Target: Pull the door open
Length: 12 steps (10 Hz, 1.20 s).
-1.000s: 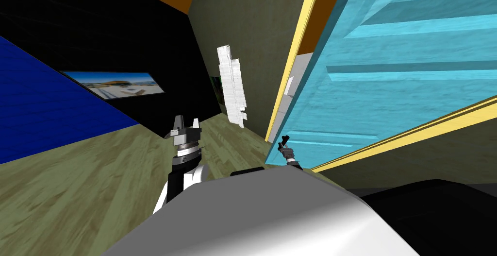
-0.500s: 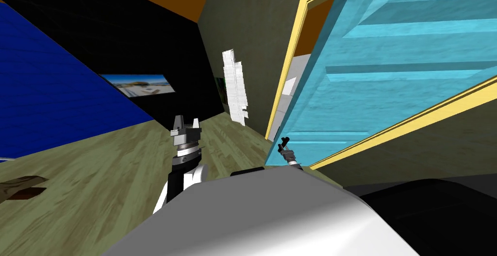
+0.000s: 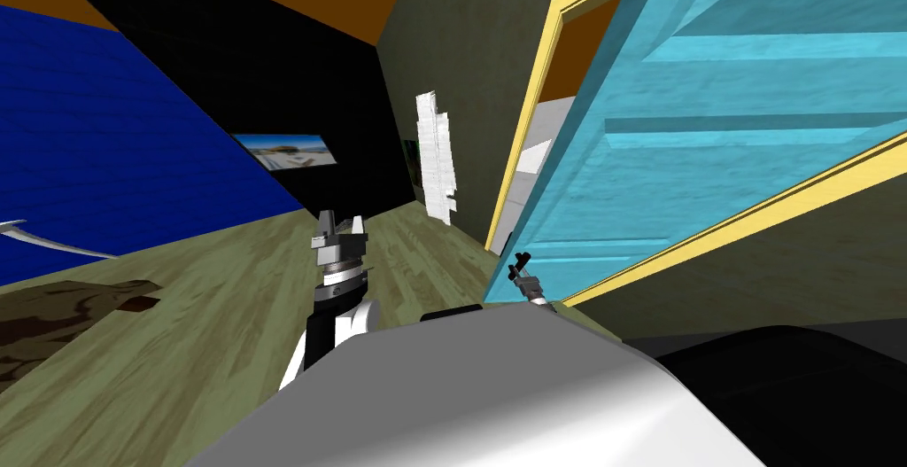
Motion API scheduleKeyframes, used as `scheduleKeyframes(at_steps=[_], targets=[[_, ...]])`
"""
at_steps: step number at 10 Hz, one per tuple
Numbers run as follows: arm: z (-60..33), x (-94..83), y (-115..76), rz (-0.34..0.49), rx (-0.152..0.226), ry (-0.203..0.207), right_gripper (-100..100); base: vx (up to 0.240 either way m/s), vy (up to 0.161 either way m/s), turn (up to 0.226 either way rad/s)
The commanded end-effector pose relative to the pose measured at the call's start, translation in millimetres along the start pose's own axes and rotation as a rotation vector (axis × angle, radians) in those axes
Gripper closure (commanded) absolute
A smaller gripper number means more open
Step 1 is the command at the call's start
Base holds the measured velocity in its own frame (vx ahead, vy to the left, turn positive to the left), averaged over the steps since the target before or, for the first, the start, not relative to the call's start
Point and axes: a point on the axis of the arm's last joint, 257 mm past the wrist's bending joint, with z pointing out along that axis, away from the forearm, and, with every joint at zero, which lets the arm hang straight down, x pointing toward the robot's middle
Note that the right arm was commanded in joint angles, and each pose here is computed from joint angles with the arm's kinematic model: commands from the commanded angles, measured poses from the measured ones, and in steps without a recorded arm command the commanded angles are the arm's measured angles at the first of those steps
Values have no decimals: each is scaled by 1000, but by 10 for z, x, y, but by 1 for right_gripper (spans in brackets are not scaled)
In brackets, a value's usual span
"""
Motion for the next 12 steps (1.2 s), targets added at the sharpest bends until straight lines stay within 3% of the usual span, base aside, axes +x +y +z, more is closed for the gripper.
scheduleKeyframes(at_steps=[1, 12], targets=[[-70, -4, -10, 2, 18, -1, 100, -204, -38, 121], [-276, -4, 23, 3, 84, -1, 100, -183, -40, 119]])
